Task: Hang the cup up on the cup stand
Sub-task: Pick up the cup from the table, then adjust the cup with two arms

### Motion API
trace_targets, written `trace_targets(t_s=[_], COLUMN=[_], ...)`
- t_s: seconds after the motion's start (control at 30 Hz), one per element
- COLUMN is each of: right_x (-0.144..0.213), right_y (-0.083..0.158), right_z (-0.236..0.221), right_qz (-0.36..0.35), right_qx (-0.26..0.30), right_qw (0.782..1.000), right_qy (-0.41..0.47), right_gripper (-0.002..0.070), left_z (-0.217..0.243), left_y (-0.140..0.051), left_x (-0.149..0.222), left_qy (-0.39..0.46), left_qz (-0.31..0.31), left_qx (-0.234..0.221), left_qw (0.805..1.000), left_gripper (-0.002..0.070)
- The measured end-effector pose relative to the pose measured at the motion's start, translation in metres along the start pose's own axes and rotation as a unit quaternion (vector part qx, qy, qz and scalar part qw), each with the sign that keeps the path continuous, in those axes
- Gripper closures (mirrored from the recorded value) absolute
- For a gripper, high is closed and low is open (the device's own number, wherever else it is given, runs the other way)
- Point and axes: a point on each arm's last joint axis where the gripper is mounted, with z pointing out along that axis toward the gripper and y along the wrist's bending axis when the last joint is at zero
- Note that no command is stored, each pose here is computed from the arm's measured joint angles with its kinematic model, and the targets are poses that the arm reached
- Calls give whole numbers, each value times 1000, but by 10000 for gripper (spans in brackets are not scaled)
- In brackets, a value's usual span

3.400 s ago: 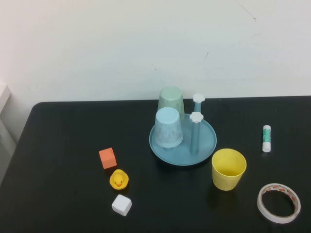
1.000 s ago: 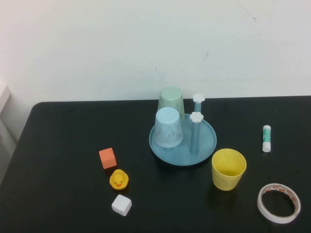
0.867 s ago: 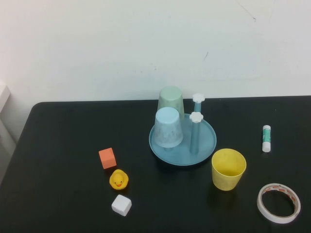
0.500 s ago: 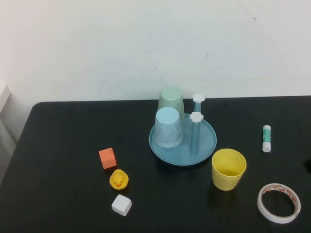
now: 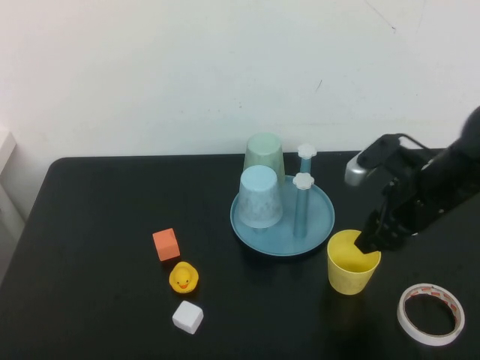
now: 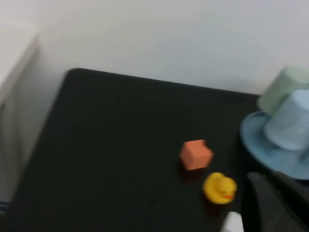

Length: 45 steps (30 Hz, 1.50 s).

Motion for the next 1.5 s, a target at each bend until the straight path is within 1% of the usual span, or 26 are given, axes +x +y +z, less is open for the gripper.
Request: trace_targets(t_s=[0.17,0.3,0.47,0.67,0.7,0.77,0.83,0.93,0.97,1.0,1.03,1.07,1.13,1.2,1.27,1.33,1.43,1.5], right_x=[-1,-1,1,5,5,7,9,12,12,12,12,11,5,-5,-18,-35,-66,-84], right_y=[-19,-28,-33,-35,-36,-36,-36,-36,-36,-35,-35,-33,-29,-22,-12,4,45,83], right_z=[30,44,56,68,70,76,82,87,87,87,86,82,69,46,19,-11,-55,-83], right_qz=[-25,-30,-28,-12,-7,5,14,24,30,37,41,44,40,36,32,19,-16,-49], right_qx=[12,29,40,36,34,28,22,16,15,13,12,9,4,0,-2,0,-5,-14], right_qw=[999,998,998,999,999,999,999,999,999,998,998,998,999,999,999,998,987,972], right_qy=[36,36,34,33,31,30,33,37,37,39,39,39,34,18,-14,-62,-159,-229], right_gripper=[284,284,288,349,363,396,454,581,611,624,628,628,629,630,630,631,631,631], left_z=[-6,-8,-7,-8,-9,-9,-9,-10,-10,-10,-10,-10,-10,-10,-10,-10,-10,-10], left_y=[-16,-26,-35,-42,-42,-43,-43,-44,-44,-44,-44,-44,-44,-44,-44,-44,-44,-43], left_x=[-12,-18,-26,-37,-39,-41,-42,-43,-44,-45,-45,-45,-45,-45,-45,-45,-45,-45], left_qy=[-16,-31,-42,-68,-74,-80,-78,-67,-61,-54,-46,-37,-18,-6,-1,2,4,0], left_qz=[-45,-92,-167,-252,-264,-280,-295,-345,-369,-394,-418,-447,-504,-541,-557,-566,-578,-581], left_qx=[76,130,186,241,249,257,261,269,271,274,276,277,279,279,279,279,277,274], left_qw=[996,987,967,935,929,921,916,897,887,876,864,850,817,793,782,776,768,766], left_gripper=[676,676,676,675,665,613,517,299,219,147,90,52,14,-5,-12,-15,-17,-17])
